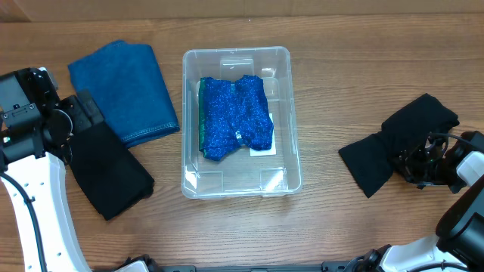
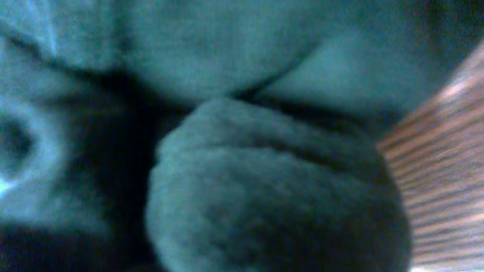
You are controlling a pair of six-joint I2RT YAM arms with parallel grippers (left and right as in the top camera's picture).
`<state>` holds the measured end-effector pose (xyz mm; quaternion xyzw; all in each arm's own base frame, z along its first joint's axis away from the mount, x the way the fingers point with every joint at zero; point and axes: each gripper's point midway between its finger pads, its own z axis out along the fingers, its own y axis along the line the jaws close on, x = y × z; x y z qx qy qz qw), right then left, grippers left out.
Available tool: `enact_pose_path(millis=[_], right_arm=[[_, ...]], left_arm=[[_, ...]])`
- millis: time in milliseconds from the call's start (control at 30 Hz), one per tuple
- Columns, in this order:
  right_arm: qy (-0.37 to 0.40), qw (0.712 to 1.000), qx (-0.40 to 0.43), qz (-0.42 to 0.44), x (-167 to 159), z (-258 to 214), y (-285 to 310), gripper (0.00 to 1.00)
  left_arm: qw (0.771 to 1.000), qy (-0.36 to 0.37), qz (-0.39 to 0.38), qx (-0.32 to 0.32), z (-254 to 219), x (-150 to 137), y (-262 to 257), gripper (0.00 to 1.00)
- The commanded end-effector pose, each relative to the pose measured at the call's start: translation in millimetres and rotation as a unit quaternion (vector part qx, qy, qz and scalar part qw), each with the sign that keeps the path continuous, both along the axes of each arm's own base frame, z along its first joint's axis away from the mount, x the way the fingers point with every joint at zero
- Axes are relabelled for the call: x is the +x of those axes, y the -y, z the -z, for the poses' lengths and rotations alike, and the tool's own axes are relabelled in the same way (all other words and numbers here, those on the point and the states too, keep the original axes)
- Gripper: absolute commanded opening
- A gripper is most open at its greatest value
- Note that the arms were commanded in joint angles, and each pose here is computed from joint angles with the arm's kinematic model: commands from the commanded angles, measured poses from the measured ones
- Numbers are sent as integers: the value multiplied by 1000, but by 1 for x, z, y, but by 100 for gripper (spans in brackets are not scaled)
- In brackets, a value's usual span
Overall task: Pack container
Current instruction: 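Move the right gripper to the black cloth and grasp it, then place the black cloth in the bin beside the blue cloth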
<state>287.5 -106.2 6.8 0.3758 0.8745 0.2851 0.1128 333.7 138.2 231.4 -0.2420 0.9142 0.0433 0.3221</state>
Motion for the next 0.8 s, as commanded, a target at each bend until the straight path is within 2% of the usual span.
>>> enact_pose_path(millis=[0, 33, 133, 333, 467, 600, 767], right_arm=[[23, 998, 51, -10, 2, -9, -20, 9], [30, 998, 56, -11, 3, -15, -22, 5], [64, 996, 52, -23, 10, -43, -29, 4], [195, 974, -38, -108, 37, -156, -63, 4], [282, 938, -71, -191, 49, -232, -116, 4], [355, 876, -99, -311, 54, -302, -204, 4], [356, 846, -158, -364, 62, -308, -256, 4]], left_arm=[[1000, 11, -4, 1, -8, 4, -1, 100], [1000, 11, -4, 1, -8, 4, -1, 100], [1000, 11, -4, 1, -8, 4, -1, 100], [1000, 9, -4, 0, -8, 3, -1, 100], [1000, 9, -3, 0, -7, 3, -1, 100], [1000, 6, -4, -2, -6, 2, 0, 100], [1000, -2, -4, -5, -4, -1, 1, 100]])
